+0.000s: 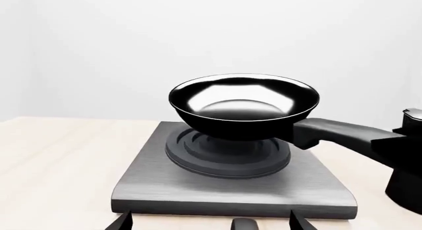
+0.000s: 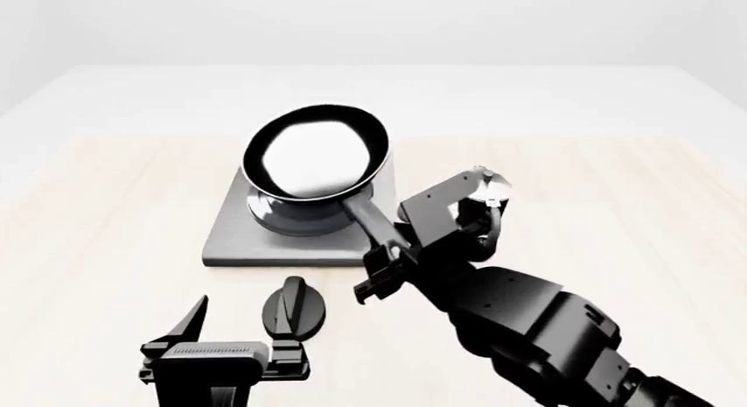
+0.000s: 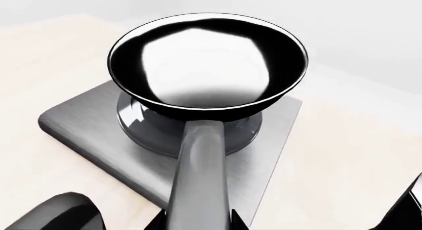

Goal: Put the frying pan on the stove.

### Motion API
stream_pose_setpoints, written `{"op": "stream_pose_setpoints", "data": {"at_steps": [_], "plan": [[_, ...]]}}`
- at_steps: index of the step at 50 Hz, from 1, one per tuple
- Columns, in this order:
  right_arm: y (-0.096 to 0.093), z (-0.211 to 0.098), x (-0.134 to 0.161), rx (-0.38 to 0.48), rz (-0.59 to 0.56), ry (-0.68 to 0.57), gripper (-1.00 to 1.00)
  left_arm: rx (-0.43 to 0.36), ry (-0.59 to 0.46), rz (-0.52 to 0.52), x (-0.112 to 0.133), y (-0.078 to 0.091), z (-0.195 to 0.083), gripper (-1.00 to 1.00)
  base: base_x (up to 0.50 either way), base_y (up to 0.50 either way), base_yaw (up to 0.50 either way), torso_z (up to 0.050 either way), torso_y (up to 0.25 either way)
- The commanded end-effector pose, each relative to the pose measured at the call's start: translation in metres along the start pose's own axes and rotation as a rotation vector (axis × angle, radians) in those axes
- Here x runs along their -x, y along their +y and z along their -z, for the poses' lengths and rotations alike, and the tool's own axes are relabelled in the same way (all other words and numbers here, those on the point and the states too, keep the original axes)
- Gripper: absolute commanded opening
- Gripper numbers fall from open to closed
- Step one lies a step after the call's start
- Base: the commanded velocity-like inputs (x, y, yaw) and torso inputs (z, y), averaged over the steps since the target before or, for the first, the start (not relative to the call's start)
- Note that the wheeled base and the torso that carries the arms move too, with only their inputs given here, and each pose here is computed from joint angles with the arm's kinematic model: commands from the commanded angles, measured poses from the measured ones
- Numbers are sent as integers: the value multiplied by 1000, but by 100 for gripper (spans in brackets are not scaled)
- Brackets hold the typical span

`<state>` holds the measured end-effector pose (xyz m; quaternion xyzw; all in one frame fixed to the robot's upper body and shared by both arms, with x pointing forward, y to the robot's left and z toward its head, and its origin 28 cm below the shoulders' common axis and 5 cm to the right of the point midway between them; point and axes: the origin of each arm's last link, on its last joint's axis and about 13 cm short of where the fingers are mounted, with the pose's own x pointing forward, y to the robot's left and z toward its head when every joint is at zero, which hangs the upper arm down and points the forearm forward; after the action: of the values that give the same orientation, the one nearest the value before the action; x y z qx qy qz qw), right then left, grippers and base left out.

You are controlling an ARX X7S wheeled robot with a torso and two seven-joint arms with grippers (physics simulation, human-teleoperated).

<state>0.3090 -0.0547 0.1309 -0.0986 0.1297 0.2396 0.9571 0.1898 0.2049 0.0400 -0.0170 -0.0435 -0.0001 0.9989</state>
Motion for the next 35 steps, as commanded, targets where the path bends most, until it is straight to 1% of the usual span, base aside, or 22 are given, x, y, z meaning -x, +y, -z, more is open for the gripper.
{"op": "stream_pose_setpoints", "data": {"at_steps": [1, 24, 27, 28, 35], "plan": [[-3, -14, -6, 51, 41, -71, -100, 0, 0, -1, 0, 0, 0, 100, 0, 0, 0, 0, 0], [-1, -9, -15, 36, 42, -67, -100, 3, 1, -12, 0, 1, 2, 100, 0, 0, 0, 0, 2], [-2, -8, -18, 30, 61, -67, -100, 0, 2, -9, 0, 1, 3, 100, 0, 0, 0, 0, 0], [-3, -8, -19, 24, 67, -69, 100, 0, 2, -9, 0, 1, 3, 100, 0, 0, 0, 0, 10], [-4, -11, -16, 34, 77, -70, 100, 0, 0, -8, -1, 1, 1, 100, 0, 0, 0, 0, 0]]}}
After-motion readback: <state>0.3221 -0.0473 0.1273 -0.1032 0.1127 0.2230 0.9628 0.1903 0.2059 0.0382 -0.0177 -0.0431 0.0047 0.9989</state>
